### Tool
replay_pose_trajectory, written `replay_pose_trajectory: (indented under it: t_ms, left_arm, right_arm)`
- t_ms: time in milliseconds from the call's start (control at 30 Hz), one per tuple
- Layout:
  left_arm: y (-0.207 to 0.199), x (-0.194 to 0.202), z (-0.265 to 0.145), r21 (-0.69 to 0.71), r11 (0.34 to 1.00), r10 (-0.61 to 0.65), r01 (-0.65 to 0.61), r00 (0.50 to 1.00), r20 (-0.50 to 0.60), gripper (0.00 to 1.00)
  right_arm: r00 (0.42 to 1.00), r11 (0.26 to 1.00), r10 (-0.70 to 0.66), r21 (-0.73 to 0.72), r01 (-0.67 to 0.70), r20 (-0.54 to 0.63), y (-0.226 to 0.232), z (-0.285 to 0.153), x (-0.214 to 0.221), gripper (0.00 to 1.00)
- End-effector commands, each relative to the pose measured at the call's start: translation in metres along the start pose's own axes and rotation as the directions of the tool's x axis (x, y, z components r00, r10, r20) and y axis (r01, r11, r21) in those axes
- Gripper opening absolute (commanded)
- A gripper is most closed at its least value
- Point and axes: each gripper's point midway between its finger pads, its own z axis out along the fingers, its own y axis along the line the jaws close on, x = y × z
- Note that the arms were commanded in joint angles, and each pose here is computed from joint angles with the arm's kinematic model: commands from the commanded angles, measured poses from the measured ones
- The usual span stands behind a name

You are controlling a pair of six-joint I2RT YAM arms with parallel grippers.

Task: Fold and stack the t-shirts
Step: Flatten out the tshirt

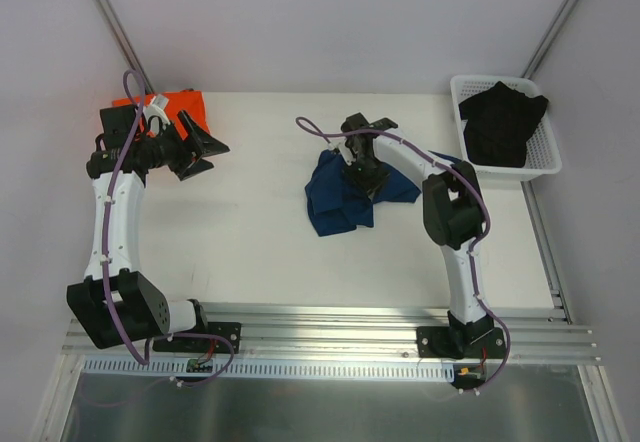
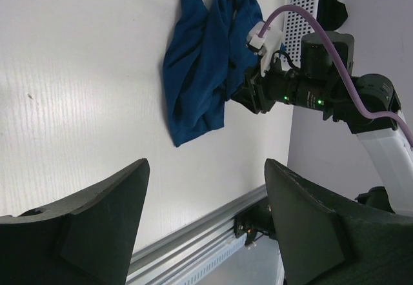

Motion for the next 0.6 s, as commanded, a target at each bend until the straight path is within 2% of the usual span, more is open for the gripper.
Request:
replay_pose_trajectory:
  t_ms: [0, 567]
  left_arm:
    - [-0.009, -0.009, -0.003, 0.028, 1.0, 0.006, -0.007, 1.0, 0.019, 0.73]
    - [-0.011, -0.011, -0.005, 0.033, 0.999, 0.012, -0.013, 1.0, 0.027, 0.73]
  right_arm:
    - [1.0, 1.0, -0.006, -0.022, 0.006, 0.012, 0.015, -0.014, -0.005, 0.33]
    - [1.0, 0.999, -0.031, -0.035, 0.03, -0.007, 0.03, -0.006, -0.006, 0.32]
